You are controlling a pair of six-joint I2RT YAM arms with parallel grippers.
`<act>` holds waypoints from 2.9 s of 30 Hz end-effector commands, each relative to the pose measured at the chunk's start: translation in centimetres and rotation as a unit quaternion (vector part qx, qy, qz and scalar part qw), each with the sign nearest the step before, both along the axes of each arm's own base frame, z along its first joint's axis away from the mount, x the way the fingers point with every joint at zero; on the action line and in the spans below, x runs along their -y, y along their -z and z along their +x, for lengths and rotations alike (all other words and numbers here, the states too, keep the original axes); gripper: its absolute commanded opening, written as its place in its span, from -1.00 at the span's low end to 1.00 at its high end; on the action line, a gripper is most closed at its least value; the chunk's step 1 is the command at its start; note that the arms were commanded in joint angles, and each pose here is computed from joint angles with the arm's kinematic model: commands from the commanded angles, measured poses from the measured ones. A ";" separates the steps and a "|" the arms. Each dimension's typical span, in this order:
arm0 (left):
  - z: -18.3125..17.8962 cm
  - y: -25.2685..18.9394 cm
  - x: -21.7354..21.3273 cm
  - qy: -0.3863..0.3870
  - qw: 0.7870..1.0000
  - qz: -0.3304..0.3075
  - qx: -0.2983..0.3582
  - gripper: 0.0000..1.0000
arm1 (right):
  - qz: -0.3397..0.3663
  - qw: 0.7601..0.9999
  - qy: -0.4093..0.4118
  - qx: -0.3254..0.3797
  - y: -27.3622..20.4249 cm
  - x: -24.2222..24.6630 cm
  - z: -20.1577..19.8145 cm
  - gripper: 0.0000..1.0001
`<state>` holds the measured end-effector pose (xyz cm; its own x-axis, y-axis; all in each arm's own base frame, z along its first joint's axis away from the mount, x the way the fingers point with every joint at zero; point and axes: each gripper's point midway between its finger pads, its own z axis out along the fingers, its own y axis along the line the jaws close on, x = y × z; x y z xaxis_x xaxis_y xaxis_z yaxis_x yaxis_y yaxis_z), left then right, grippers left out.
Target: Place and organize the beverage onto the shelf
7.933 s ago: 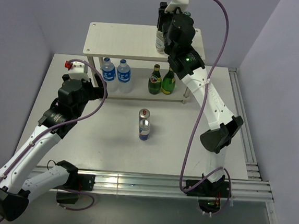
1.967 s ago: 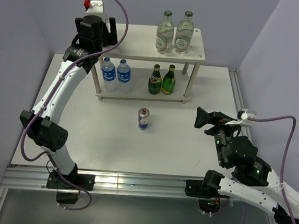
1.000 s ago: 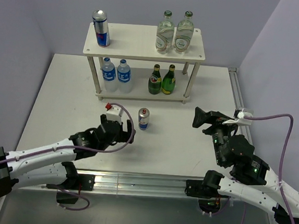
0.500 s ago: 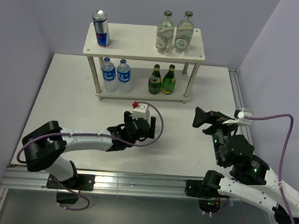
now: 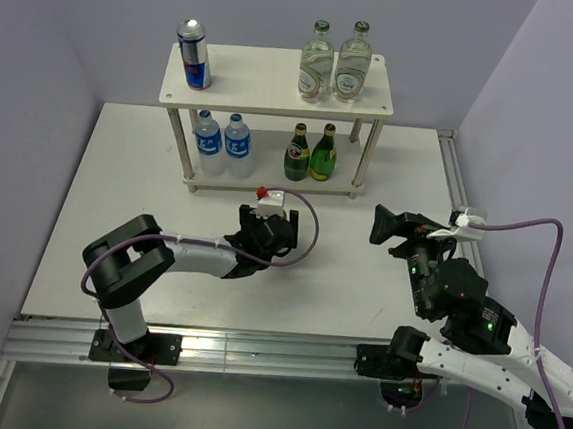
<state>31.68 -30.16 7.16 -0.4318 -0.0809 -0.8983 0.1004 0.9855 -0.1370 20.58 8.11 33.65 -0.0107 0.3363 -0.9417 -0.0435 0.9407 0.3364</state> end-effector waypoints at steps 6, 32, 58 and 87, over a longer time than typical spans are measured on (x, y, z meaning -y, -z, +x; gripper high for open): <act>2.9 -3.2 0.8 -0.017 0.997 -0.037 0.063 -0.01 | 0.013 1.000 0.006 0.003 0.0 0.0 0.0 0.99; 5.3 -43.3 -7.7 -0.021 0.976 0.025 0.215 -0.99 | 0.026 1.000 0.001 0.007 -0.1 0.3 -0.2 0.98; 16.6 -40.3 -12.6 -0.085 0.975 0.007 0.204 -0.99 | 0.034 0.999 0.007 0.009 -0.2 0.9 -0.4 0.97; 15.8 -37.7 -13.3 -0.075 0.982 -0.020 0.172 0.99 | 0.030 0.999 0.016 0.007 0.0 1.0 -0.3 0.97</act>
<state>49.75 -17.53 41.35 -0.1466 -0.0944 -0.9847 -0.0200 0.9955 -0.0924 20.18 7.22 33.76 0.0055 0.3807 -0.9247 -0.0398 0.9240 0.3802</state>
